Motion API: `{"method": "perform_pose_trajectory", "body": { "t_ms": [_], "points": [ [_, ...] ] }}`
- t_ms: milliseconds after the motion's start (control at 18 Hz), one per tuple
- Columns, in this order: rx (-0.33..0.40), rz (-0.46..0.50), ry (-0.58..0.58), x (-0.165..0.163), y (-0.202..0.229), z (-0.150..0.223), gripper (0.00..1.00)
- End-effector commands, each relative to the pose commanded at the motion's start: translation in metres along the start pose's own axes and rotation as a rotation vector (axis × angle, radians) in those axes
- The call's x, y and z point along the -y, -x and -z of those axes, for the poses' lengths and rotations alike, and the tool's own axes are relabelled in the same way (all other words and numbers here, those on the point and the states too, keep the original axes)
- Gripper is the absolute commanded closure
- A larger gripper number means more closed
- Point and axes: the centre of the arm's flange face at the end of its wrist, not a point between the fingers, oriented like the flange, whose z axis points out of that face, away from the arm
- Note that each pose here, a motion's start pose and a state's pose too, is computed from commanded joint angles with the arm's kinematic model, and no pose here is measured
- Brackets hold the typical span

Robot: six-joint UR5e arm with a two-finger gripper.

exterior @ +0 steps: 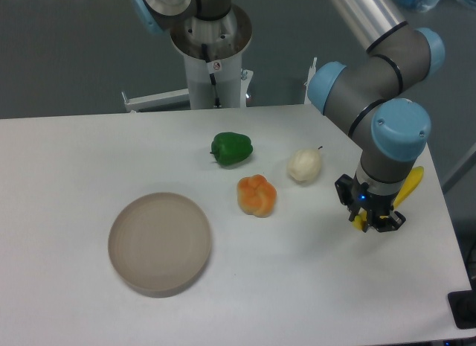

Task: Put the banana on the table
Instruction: 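Hold the yellow banana in the gripper above the table, then move the held banana toward the orange pepper and lower it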

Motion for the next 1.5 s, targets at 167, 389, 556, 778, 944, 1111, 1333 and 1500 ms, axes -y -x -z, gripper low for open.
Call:
{"method": "perform_pose_trajectory", "body": {
  "t_ms": [167, 389, 556, 778, 944, 1111, 1333, 1500],
  "points": [
    [0.000, 0.000, 0.000, 0.000, -0.001, 0.000, 0.88],
    [-0.003, -0.005, -0.002, 0.004, -0.002, -0.001, 0.88],
    [-0.012, 0.008, 0.000, 0.017, -0.005, -0.010, 0.87],
    [-0.033, 0.012, -0.003, 0.046, -0.011, -0.029, 0.85],
    [-0.034, 0.011, -0.008, 0.080, -0.018, -0.046, 0.85],
    [-0.023, -0.007, -0.013, 0.101, -0.026, -0.058, 0.80],
    [-0.054, -0.020, -0.005, 0.130, -0.051, -0.070, 0.65],
    [-0.065, 0.008, -0.015, 0.141, -0.058, -0.072, 0.53]
  ]
}}
